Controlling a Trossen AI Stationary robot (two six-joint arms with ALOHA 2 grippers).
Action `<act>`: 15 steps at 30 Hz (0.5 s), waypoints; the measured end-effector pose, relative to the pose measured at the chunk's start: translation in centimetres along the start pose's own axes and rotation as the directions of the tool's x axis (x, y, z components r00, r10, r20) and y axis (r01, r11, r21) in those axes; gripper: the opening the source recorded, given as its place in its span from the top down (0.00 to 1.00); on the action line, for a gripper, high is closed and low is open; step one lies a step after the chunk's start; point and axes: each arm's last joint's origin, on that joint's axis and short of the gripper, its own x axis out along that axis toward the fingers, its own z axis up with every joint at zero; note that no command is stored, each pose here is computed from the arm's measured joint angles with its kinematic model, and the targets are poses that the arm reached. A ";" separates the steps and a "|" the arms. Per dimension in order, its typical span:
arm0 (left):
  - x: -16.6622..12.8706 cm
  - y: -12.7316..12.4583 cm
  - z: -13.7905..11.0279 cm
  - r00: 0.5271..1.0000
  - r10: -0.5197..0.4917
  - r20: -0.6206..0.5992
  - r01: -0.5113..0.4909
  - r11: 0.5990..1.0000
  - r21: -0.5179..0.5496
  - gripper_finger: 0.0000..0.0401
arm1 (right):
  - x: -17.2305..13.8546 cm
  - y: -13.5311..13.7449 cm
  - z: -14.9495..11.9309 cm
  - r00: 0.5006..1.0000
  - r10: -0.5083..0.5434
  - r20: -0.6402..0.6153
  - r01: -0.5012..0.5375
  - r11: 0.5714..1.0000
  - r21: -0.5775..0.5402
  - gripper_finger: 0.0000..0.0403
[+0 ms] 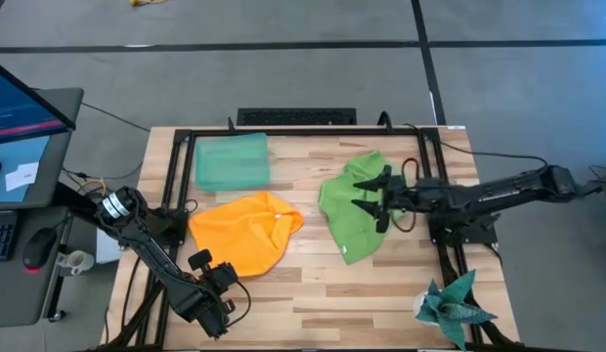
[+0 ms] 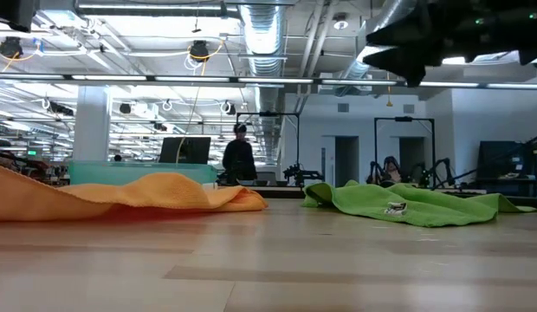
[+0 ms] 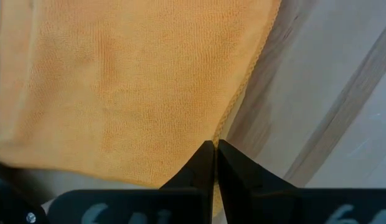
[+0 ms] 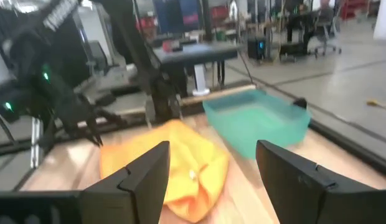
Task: Roll microfiber towels into tight, uniform cylinder then place into a basket
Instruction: Roll the yellow microfiber cloth
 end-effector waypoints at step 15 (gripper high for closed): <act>0.0 -0.1 0.0 1.000 -0.007 0.006 0.007 1.000 -0.002 0.99 | 5.1 2.8 -1.3 0.983 0.049 -0.178 -0.092 0.965 -0.247 0.35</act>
